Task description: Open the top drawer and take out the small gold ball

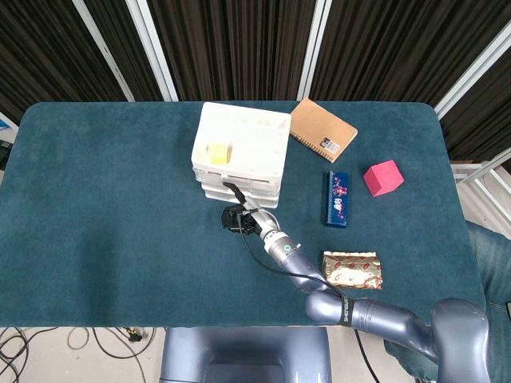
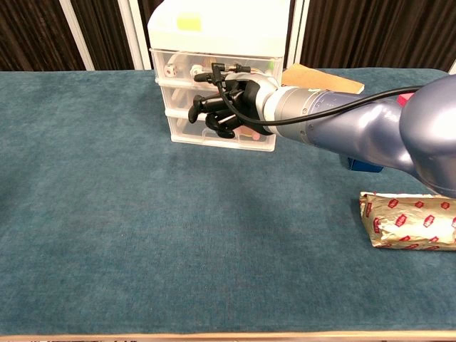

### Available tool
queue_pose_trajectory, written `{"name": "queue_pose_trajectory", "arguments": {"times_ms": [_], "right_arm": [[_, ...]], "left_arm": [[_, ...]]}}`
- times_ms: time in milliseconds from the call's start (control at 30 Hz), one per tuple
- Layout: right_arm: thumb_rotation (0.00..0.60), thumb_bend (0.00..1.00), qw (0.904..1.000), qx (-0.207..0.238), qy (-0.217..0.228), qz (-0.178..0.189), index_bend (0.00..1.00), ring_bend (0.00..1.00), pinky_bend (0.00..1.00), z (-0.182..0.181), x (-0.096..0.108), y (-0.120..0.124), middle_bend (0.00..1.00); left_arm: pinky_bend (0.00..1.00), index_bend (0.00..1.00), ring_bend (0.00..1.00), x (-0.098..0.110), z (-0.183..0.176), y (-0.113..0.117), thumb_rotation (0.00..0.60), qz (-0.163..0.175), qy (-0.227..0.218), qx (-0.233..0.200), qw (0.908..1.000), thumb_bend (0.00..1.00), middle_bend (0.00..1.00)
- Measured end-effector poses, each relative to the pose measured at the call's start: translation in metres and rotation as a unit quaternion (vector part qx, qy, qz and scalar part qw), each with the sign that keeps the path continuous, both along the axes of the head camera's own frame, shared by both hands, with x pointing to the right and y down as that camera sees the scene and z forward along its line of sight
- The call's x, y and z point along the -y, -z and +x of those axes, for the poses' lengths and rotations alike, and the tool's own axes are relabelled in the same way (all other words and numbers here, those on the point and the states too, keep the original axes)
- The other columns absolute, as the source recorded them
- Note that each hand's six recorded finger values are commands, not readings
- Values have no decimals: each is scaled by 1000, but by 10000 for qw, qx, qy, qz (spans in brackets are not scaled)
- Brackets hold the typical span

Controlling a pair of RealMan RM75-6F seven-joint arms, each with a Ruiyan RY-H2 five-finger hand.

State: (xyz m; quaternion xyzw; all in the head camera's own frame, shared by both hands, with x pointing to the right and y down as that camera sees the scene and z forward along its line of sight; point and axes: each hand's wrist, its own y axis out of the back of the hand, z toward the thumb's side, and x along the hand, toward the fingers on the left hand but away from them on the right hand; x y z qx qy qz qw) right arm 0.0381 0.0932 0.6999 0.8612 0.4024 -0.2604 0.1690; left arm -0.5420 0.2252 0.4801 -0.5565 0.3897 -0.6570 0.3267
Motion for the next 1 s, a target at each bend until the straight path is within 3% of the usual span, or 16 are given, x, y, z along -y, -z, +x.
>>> {"name": "queue_pose_trajectory", "arguments": {"times_ms": [1000], "right_arm": [[600, 713, 9999, 98, 139, -24, 32, 781, 873, -3, -7, 4, 643]], "left_arm": [[0, 122, 0, 0, 0, -1, 600, -14, 14, 18, 10000, 231, 0]]}}
